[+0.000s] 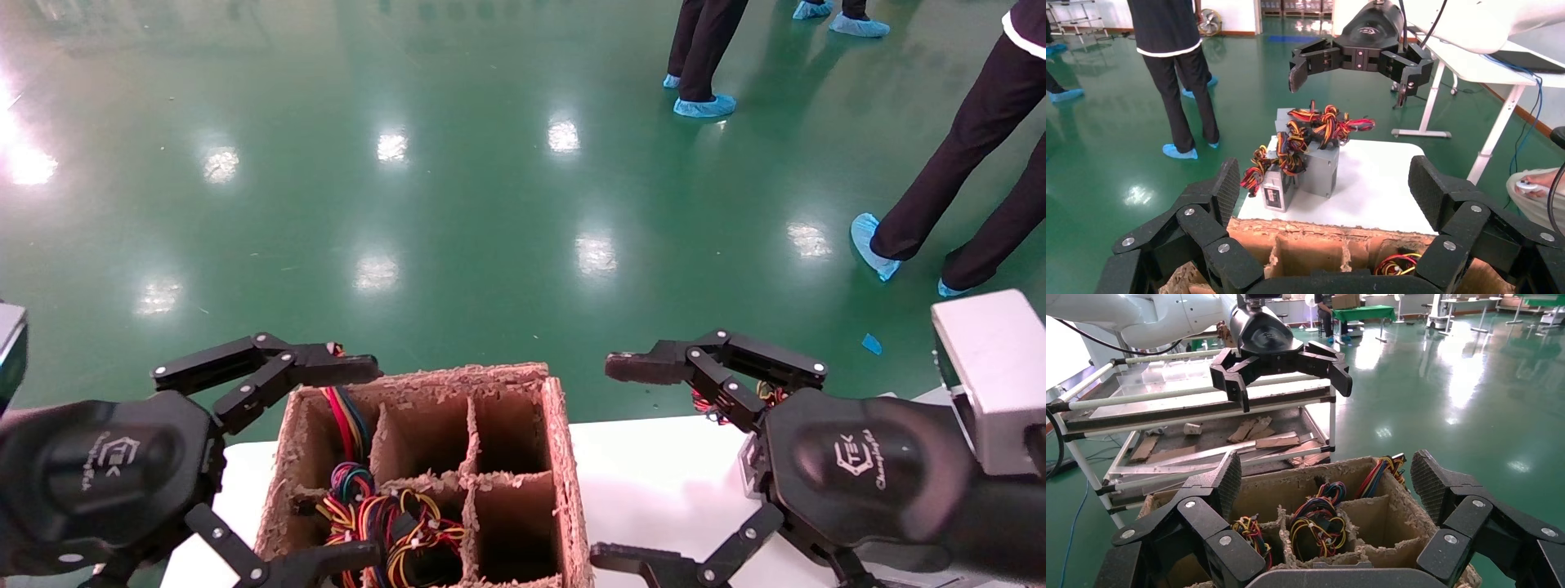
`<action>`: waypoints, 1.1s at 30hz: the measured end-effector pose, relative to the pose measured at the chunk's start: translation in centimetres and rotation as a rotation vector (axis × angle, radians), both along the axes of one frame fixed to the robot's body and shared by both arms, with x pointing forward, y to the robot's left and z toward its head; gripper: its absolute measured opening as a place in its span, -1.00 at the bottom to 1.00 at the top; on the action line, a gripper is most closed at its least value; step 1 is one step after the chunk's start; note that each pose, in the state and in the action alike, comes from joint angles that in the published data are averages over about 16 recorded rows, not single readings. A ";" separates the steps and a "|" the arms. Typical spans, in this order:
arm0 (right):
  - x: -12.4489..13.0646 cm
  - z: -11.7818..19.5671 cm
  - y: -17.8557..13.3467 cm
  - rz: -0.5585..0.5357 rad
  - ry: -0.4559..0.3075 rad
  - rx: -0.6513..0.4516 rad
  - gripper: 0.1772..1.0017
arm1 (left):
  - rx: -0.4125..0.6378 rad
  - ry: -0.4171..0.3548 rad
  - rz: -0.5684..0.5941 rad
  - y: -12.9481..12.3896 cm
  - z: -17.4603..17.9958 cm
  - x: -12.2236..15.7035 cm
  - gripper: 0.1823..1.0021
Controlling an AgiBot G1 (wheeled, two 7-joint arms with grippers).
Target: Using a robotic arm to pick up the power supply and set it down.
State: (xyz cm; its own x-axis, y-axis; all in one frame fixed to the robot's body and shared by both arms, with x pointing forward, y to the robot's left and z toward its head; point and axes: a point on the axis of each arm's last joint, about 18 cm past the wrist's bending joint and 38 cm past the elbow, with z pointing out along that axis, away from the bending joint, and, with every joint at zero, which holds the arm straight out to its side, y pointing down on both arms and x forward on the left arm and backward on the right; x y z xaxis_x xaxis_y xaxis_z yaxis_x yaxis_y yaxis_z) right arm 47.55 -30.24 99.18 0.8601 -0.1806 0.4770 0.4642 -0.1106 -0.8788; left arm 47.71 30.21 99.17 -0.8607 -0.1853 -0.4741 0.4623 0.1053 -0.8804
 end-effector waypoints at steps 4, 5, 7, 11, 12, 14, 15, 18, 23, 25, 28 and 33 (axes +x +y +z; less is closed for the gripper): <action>0.0 0.0 0.0 0.000 0.000 0.000 1.00 | 0.000 0.000 0.000 0.0 0.0 0.0 1.00; 0.0 0.0 0.0 0.000 0.000 0.000 1.00 | 0.000 0.000 0.000 0.0 0.0 0.0 1.00; 0.0 0.0 0.0 0.000 0.000 0.000 1.00 | 0.000 0.000 0.000 0.0 0.0 0.0 1.00; 0.0 0.0 0.0 0.000 0.000 0.000 1.00 | 0.000 0.000 0.000 0.0 0.0 0.0 1.00; 0.0 0.0 0.0 0.000 0.000 0.000 1.00 | 0.000 0.000 0.000 0.0 0.0 0.0 1.00; 0.0 0.0 0.0 0.000 0.000 0.000 1.00 | 0.000 0.000 0.000 0.0 0.0 0.0 1.00; 0.0 0.0 0.0 0.000 0.000 0.000 1.00 | 0.000 0.000 0.000 0.0 0.0 0.0 1.00; 0.0 0.0 0.0 0.000 0.000 0.000 1.00 | 0.000 0.000 0.000 0.0 0.0 0.0 1.00; 0.0 0.0 0.0 0.000 0.000 0.000 1.00 | 0.000 0.000 0.000 0.0 0.0 0.0 1.00; 0.0 0.0 0.0 0.000 0.000 0.000 1.00 | 0.000 0.000 0.000 0.0 0.0 0.0 1.00; 0.0 0.0 0.0 0.000 0.000 0.000 1.00 | 0.000 0.000 0.000 0.0 0.0 0.0 1.00; 0.0 0.0 0.0 0.000 0.000 0.000 1.00 | 0.000 0.000 0.000 0.0 0.0 0.0 1.00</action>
State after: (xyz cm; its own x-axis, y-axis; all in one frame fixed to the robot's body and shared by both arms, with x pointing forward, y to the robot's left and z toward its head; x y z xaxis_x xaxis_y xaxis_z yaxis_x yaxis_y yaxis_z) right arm 47.55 -30.24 99.18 0.8601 -0.1806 0.4770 0.4642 -0.1106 -0.8788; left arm 47.71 30.21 99.17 -0.8608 -0.1853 -0.4741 0.4623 0.1053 -0.8805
